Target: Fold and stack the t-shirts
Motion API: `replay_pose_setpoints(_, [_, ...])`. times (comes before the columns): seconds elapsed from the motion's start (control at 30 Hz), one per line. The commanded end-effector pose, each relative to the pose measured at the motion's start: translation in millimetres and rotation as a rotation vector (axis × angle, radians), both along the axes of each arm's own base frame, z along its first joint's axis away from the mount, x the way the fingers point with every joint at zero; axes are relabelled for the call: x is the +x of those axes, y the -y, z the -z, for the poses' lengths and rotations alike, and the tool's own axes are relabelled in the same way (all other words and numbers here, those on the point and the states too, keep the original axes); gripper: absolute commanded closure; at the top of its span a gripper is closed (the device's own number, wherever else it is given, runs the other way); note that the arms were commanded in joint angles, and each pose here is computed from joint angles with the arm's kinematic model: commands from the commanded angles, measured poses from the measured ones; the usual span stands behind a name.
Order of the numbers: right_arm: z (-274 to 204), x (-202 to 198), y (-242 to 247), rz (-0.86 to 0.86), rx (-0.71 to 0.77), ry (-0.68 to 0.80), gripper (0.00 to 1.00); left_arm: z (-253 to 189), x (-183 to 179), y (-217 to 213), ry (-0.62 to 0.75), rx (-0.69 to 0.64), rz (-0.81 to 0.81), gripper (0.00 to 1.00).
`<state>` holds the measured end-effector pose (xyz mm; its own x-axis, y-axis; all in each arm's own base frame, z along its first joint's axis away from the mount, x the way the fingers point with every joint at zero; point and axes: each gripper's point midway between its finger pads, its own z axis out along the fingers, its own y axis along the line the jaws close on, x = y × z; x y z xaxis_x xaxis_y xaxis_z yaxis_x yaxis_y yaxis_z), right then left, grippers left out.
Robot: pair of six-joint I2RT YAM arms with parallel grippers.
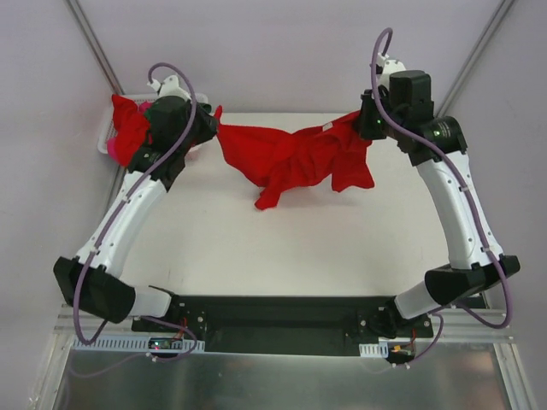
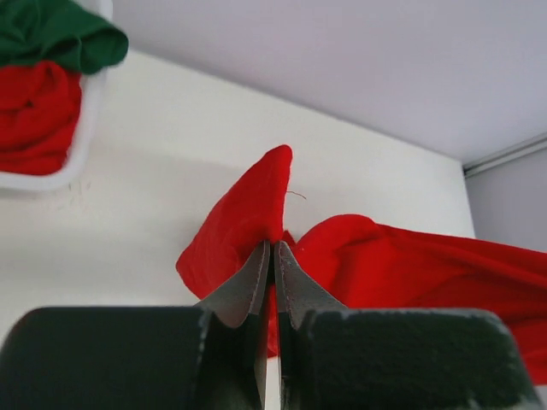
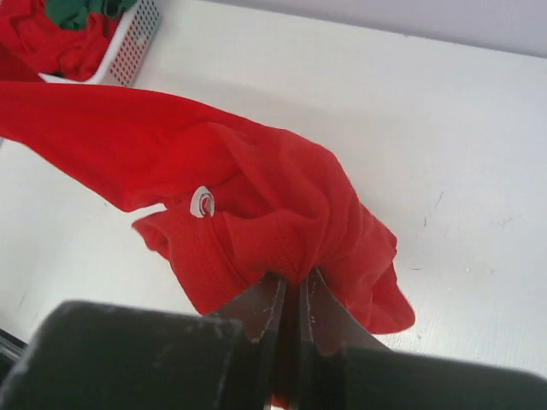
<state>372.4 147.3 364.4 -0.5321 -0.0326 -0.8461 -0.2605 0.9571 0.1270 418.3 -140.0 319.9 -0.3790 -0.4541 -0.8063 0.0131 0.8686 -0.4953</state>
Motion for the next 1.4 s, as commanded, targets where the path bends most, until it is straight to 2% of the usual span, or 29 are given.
replay_pose_setpoints(0.0, [-40,-20,1,-0.054,0.068,0.079,0.99,-56,-34,-26,0.108,0.019,-0.059,1.0])
replay_pose_setpoints(0.07, [-35,-26,-2,-0.073,0.084,0.061,0.99,-58,-56,-34,0.107,0.0,-0.079,1.0])
replay_pose_setpoints(0.17, [1,-28,-1,-0.069,0.073,-0.034,0.99,-30,-91,-36,0.053,-0.052,-0.075,1.0])
replay_pose_setpoints(0.2, [16,-27,0,-0.063,0.073,-0.077,0.99,10,-101,-29,-0.027,-0.061,-0.06,1.0])
replay_pose_setpoints(0.27, [60,-28,-3,-0.072,0.068,-0.191,0.99,39,-125,-21,-0.077,-0.085,-0.026,1.0])
replay_pose_setpoints(0.3, [74,-25,0,-0.06,0.07,-0.22,0.99,86,-140,-16,-0.188,-0.102,-0.032,1.0])
replay_pose_setpoints(0.33, [101,-23,-2,-0.047,0.073,-0.29,0.99,102,-156,-3,-0.227,-0.123,0.008,1.0])
replay_pose_setpoints(0.4, [122,-16,-4,-0.039,0.086,-0.32,0.99,162,-186,7,-0.385,-0.171,-0.021,1.0])
replay_pose_setpoints(0.43, [126,-4,-14,-0.049,0.124,-0.298,0.99,175,-204,23,-0.413,-0.168,0.03,1.0])
replay_pose_setpoints(0.53, [151,12,-29,-0.054,0.197,-0.306,0.99,215,-228,35,-0.501,-0.11,0.022,1.0])
replay_pose_setpoints(0.57, [172,18,-32,-0.047,0.187,-0.356,0.99,220,-239,43,-0.522,-0.071,0.06,1.0])
replay_pose_setpoints(0.67, [217,16,-32,-0.029,0.137,-0.523,0.99,231,-245,34,-0.58,0.08,0.038,1.0])
replay_pose_setpoints(0.77, [237,10,-35,-0.021,0.149,-0.584,0.99,249,-257,37,-0.686,0.138,0.063,0.98])
replay_pose_setpoints(0.8, [239,7,-37,-0.029,0.154,-0.593,0.99,248,-258,40,-0.703,0.13,0.061,0.89])
replay_pose_setpoints(0.83, [235,6,-39,-0.045,0.163,-0.588,0.99,246,-261,36,-0.715,0.147,0.056,0.7])
replay_pose_setpoints(0.9, [222,1,-38,-0.065,0.153,-0.563,0.99,215,-247,40,-0.638,0.133,0.062,0.4])
replay_pose_setpoints(0.93, [221,-8,-36,-0.07,0.139,-0.583,0.99,197,-243,34,-0.593,0.132,0.051,0.1])
replay_pose_setpoints(0.97, [217,-13,-33,-0.073,0.132,-0.587,0.99,178,-231,31,-0.535,0.126,0.034,0.01])
replay_pose_setpoints(1.0, [212,-27,-30,-0.078,0.124,-0.616,0.99,143,-211,25,-0.463,0.107,0.028,0.01])
replay_pose_setpoints(1.03, [210,-36,-31,-0.115,0.125,-0.638,0.97,127,-201,22,-0.437,0.098,0.027,0.01])
replay_pose_setpoints(1.1, [211,-60,-29,-0.139,0.124,-0.713,0.9,89,-177,18,-0.382,0.085,0.068,0.01])
replay_pose_setpoints(1.13, [209,-73,-28,-0.158,0.129,-0.731,0.85,92,-158,8,-0.403,0.119,0.034,0.01])
replay_pose_setpoints(1.17, [210,-83,-26,-0.158,0.125,-0.756,0.71,87,-145,4,-0.382,0.19,0.054,0.01])
replay_pose_setpoints(1.2, [211,-97,-21,-0.151,0.115,-0.799,0.58,67,-128,7,-0.341,0.202,0.056,0.01])
replay_pose_setpoints(1.23, [208,-104,-15,-0.135,0.097,-0.795,0.43,81,-108,8,-0.387,0.255,0.05,0.01])
replay_pose_setpoints(1.27, [209,-113,-6,-0.102,0.073,-0.81,0.19,82,-96,9,-0.39,0.281,0.053,0.01])
replay_pose_setpoints(1.3, [208,-122,4,-0.064,0.044,-0.826,0.11,68,-80,17,-0.365,0.263,0.063,0.01])
replay_pose_setpoints(1.33, [208,-124,18,-0.009,0.004,-0.809,0.03,87,-62,24,-0.419,0.278,0.073,0.01])
replay_pose_setpoints(1.37, [196,-126,29,0.061,0.033,-0.775,0.04,90,-49,27,-0.427,0.278,0.077,0.01])
